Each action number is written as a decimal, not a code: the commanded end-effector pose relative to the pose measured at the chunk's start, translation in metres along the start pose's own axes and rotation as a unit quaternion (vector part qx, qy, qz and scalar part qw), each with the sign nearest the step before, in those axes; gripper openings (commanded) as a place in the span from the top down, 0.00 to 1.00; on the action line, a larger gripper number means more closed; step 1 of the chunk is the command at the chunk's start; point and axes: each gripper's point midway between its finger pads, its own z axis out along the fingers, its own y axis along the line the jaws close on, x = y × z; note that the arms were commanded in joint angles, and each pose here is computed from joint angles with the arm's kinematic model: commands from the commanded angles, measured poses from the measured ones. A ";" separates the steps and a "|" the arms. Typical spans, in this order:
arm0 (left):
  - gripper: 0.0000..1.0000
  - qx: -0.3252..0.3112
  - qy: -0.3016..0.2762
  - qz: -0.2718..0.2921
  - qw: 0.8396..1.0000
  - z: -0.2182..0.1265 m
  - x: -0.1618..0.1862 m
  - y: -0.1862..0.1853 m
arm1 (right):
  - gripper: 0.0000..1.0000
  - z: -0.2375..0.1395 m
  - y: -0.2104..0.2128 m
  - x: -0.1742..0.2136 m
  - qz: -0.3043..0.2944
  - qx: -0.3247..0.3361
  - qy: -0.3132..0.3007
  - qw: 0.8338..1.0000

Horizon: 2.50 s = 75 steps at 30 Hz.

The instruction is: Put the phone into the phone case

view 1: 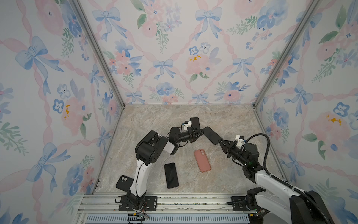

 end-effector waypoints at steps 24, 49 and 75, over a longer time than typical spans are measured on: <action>0.55 -0.438 0.126 0.264 0.850 -0.070 0.020 0.078 | 1.00 -0.021 0.001 -0.016 -0.090 0.087 0.004 0.992; 0.51 -0.586 0.233 0.416 0.655 -0.042 0.036 0.119 | 1.00 -0.030 0.001 -0.025 -0.090 0.099 0.000 0.991; 0.87 -0.636 0.216 0.387 0.632 -0.081 0.035 0.135 | 1.00 -0.030 -0.005 -0.023 -0.100 0.109 0.009 0.989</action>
